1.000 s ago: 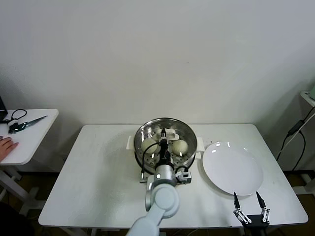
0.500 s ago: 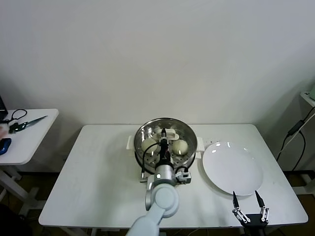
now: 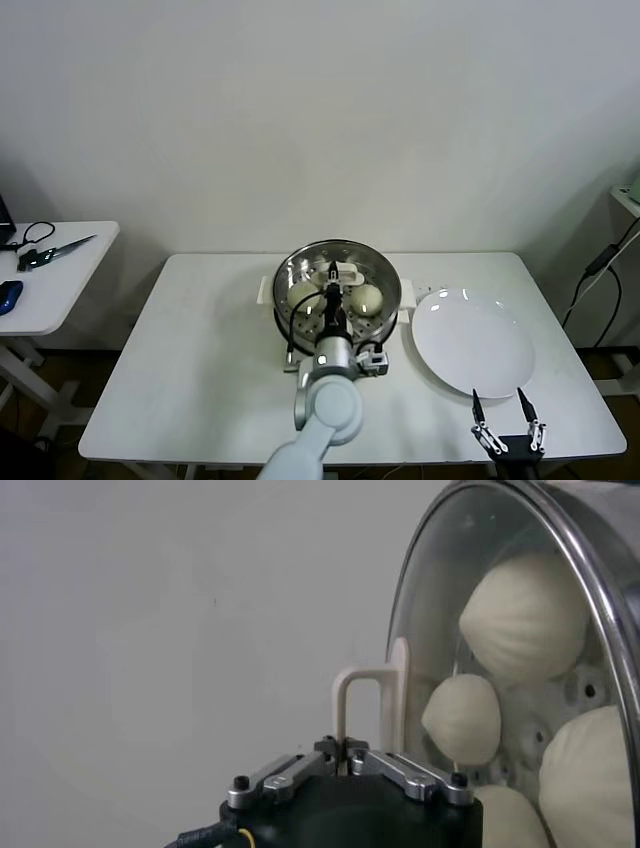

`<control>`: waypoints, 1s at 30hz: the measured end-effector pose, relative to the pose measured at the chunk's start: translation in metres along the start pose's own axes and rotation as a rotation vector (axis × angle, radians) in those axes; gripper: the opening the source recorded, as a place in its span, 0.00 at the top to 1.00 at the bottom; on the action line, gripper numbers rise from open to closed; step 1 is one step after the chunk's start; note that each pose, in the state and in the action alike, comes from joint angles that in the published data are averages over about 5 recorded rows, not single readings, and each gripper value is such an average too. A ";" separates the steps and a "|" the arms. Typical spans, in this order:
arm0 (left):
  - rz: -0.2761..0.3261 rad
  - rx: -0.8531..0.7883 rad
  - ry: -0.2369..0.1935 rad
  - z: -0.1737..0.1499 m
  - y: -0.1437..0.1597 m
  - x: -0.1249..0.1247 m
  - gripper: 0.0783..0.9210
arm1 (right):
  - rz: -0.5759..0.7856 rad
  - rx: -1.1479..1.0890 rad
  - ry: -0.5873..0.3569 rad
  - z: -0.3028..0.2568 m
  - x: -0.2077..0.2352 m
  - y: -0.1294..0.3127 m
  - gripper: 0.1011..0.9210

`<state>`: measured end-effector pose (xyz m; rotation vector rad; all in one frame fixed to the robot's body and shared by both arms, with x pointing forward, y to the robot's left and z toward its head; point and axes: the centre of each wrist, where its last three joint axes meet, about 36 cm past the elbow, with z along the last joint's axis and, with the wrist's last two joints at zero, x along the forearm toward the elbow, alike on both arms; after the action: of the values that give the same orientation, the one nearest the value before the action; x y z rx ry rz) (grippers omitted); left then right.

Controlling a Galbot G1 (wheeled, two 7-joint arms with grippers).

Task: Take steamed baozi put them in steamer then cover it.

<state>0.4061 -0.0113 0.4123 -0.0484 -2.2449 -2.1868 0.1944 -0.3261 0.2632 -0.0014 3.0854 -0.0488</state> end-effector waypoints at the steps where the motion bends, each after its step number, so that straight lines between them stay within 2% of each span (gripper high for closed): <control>1: 0.001 0.004 -0.004 0.000 0.001 0.002 0.84 | -0.002 -0.001 0.000 0.000 0.000 0.001 0.12; 13: -0.006 0.104 -0.018 0.002 0.029 0.020 0.43 | -0.050 -0.008 0.023 -0.004 0.001 0.007 0.12; 21: -0.009 0.181 -0.040 0.023 0.042 0.035 0.17 | -0.037 -0.028 0.036 -0.007 0.000 0.015 0.12; 24: -0.002 0.209 -0.061 0.037 0.039 0.040 0.12 | -0.024 -0.034 0.028 -0.011 -0.004 0.018 0.12; 30: -0.001 0.317 -0.079 0.070 0.038 0.046 0.12 | 0.004 -0.037 0.003 -0.021 -0.014 0.019 0.12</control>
<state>0.3618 0.0609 0.4501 -0.1325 -2.6037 -1.8319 0.2069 -0.3067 0.2846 0.0026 3.0889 0.0088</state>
